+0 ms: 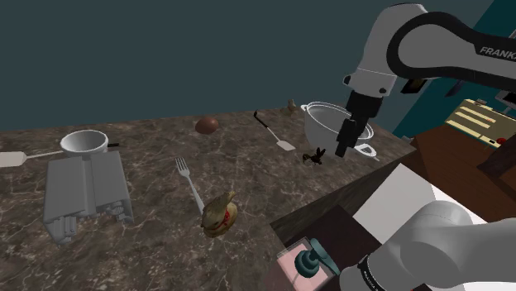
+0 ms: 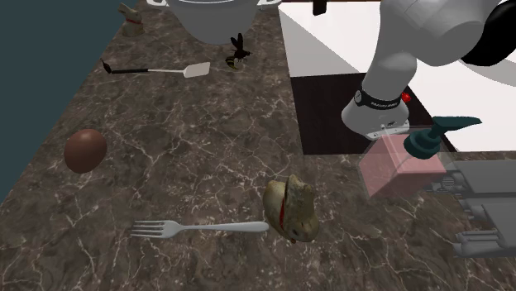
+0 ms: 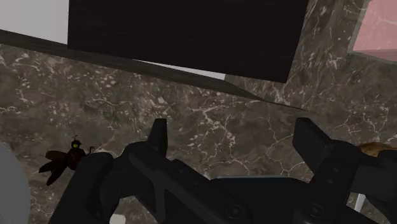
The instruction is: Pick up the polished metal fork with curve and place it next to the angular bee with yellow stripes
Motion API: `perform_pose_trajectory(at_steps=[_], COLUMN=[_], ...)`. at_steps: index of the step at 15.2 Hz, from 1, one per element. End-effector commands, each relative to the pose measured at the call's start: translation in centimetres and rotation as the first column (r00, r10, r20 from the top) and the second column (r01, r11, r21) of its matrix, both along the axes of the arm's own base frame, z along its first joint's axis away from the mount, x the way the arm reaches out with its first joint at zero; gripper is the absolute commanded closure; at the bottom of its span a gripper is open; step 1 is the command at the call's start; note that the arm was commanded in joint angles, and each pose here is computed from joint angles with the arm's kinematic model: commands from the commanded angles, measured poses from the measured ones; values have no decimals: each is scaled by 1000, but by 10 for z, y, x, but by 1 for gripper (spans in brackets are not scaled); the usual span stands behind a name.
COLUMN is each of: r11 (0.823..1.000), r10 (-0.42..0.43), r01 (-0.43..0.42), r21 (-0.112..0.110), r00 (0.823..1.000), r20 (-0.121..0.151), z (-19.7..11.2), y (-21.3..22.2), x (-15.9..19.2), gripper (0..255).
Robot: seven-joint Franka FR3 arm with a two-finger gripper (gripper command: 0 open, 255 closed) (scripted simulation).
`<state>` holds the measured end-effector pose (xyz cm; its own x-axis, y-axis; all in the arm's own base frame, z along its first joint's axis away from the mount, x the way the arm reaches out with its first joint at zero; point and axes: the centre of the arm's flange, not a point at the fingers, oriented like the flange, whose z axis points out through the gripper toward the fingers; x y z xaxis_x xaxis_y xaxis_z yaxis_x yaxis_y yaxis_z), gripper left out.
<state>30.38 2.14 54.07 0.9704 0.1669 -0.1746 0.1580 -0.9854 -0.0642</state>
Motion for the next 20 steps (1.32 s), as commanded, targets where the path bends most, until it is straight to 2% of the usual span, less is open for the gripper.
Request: perform_pose_trajectory(at_steps=[1,10,20], r11=[1000,998,991], r10=[0,-63,-131], r01=[0,63,134], r21=[0,-7,-11], r00=[1000,996,983], r20=[0,62,130], z=[0,-49,-99], y=[0,90,186], x=[0,49,113], gripper=[0,0,0])
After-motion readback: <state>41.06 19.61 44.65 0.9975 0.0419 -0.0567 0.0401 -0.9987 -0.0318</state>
